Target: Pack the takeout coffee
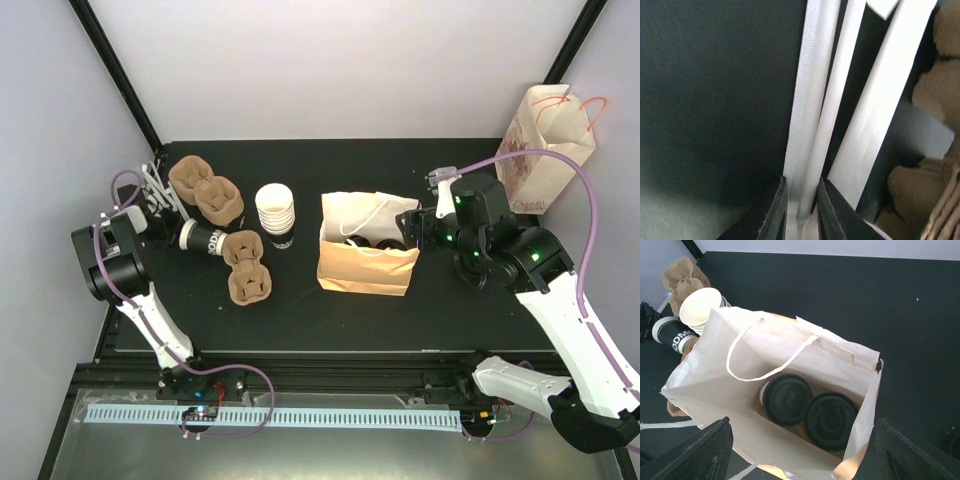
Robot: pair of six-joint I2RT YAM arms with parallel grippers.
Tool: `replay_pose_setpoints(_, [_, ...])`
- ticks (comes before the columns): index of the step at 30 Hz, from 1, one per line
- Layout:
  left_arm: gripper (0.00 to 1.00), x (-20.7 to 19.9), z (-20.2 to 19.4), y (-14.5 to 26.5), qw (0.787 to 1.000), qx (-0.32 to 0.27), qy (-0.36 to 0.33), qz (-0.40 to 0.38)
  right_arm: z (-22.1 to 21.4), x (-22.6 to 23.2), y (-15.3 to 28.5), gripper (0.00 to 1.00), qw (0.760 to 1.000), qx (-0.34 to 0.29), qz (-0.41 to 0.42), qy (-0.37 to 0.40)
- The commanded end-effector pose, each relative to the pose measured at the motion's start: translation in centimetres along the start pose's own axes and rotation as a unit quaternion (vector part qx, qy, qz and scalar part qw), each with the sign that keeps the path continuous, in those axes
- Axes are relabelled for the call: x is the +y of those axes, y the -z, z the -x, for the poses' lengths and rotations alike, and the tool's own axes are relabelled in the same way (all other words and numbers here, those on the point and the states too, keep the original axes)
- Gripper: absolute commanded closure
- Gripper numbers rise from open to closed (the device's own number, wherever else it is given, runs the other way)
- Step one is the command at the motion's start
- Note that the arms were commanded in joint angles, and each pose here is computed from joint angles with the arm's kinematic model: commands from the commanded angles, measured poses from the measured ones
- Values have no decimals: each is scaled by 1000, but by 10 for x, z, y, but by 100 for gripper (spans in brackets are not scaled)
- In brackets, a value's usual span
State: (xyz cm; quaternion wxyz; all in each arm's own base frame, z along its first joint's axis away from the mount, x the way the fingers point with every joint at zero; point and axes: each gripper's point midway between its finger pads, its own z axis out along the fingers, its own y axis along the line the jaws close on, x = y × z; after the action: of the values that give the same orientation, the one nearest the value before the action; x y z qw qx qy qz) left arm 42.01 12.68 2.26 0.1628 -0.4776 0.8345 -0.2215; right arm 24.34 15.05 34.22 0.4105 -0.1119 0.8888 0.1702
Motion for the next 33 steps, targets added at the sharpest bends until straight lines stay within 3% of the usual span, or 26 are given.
replay_pose_setpoints(1, [80,-23,-19,8,999,-3,-16,-38,3,2,-2,20,1000,-8,9,-3])
replay_pose_setpoints(7, [80,-30,-36,10,999,0,-29,-45,4,3,-2,20,1000,-9,12,-3])
replay_pose_setpoints(17, [73,-41,26,45,993,-79,-79,42,1,1,1,20,1000,-6,8,-1])
replay_pose_setpoints(22, [54,-50,66,70,985,-122,-97,73,0,1,-1,20,1000,-2,8,1])
replay_pose_setpoints(27, [51,-53,84,54,989,-88,-91,70,4,5,-4,20,1000,2,13,-1])
replay_pose_setpoints(33, [37,-39,87,29,991,-58,-79,96,8,10,-8,21,1000,10,23,-5])
